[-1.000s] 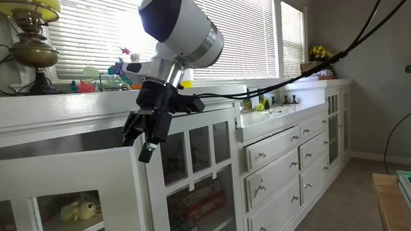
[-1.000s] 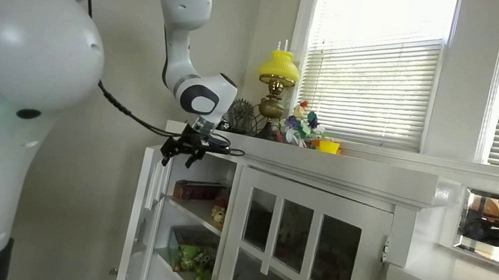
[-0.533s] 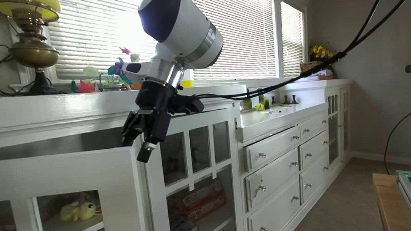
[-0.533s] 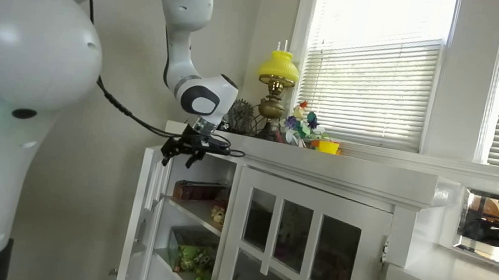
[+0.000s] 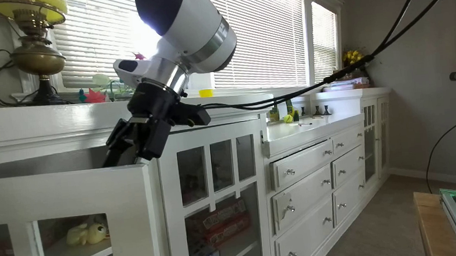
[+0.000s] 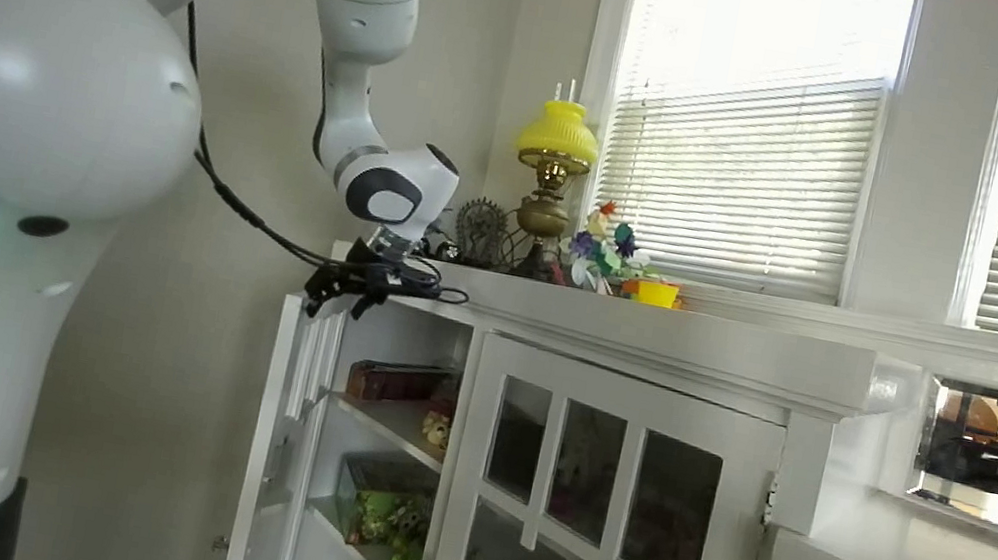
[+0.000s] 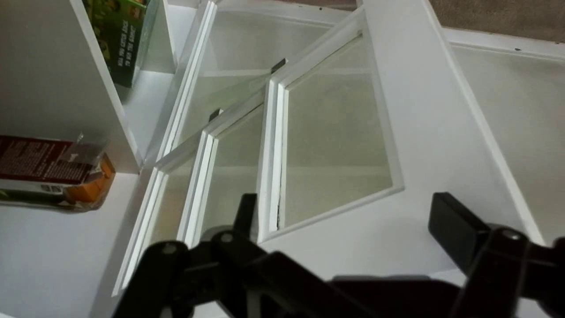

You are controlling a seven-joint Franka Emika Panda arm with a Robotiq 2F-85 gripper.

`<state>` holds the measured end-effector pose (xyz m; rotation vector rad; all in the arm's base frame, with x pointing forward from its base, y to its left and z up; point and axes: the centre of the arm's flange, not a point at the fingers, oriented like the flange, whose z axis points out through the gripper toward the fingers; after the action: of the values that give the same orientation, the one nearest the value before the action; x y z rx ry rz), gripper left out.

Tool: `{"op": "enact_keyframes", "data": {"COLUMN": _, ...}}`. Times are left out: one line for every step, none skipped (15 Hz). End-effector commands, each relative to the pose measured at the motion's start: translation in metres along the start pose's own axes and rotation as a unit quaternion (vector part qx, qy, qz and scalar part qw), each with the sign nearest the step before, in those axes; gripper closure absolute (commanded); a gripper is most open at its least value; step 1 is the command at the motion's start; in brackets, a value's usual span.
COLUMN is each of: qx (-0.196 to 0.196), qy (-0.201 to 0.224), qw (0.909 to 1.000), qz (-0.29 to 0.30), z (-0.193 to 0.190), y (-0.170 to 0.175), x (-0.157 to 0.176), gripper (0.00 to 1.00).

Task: Open the left door of the bottom cabinet

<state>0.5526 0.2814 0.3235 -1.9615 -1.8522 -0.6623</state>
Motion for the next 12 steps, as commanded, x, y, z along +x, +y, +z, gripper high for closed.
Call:
{"op": "enact_keyframes", "data": {"qx": 0.004, "qy": 0.04, "qw": 0.999, "qz": -0.02, "z": 0.012, "y": 0.008, "x": 0.015, "gripper": 0.0}}
{"op": "enact_keyframes", "data": {"qx": 0.009, "qy": 0.049, "qw": 0.9985, "qz": -0.024, "z": 0.017, "y": 0.007, "x": 0.019, "gripper": 0.0}}
{"op": "enact_keyframes", "data": {"qx": 0.015, "qy": 0.056, "qw": 0.998, "qz": -0.027, "z": 0.021, "y": 0.006, "x": 0.023, "gripper": 0.0}}
{"op": "enact_keyframes", "data": {"qx": 0.021, "qy": 0.066, "qw": 0.9972, "qz": -0.028, "z": 0.027, "y": 0.004, "x": 0.028, "gripper": 0.0}}
{"op": "enact_keyframes", "data": {"qx": 0.027, "qy": 0.074, "qw": 0.9964, "qz": -0.031, "z": 0.032, "y": 0.003, "x": 0.032, "gripper": 0.0}}
{"op": "enact_keyframes", "data": {"qx": 0.035, "qy": 0.082, "qw": 0.9955, "qz": -0.032, "z": 0.039, "y": 0.001, "x": 0.037, "gripper": 0.0}}
{"op": "enact_keyframes", "data": {"qx": 0.042, "qy": 0.088, "qw": 0.9946, "qz": -0.034, "z": 0.047, "y": -0.001, "x": 0.042, "gripper": 0.0}}
{"op": "enact_keyframes", "data": {"qx": 0.049, "qy": 0.092, "qw": 0.9939, "qz": -0.036, "z": 0.054, "y": -0.003, "x": 0.046, "gripper": 0.0}}
{"op": "enact_keyframes", "data": {"qx": 0.055, "qy": 0.095, "qw": 0.9932, "qz": -0.038, "z": 0.063, "y": -0.006, "x": 0.053, "gripper": 0.0}}
{"op": "enact_keyframes", "data": {"qx": 0.06, "qy": 0.097, "qw": 0.9927, "qz": -0.04, "z": 0.069, "y": -0.008, "x": 0.059, "gripper": 0.0}}
{"op": "enact_keyframes", "data": {"qx": 0.063, "qy": 0.098, "qw": 0.9922, "qz": -0.045, "z": 0.076, "y": -0.01, "x": 0.066, "gripper": 0.0}}
{"op": "enact_keyframes", "data": {"qx": 0.065, "qy": 0.099, "qw": 0.9918, "qz": -0.049, "z": 0.081, "y": -0.012, "x": 0.074, "gripper": 0.0}}
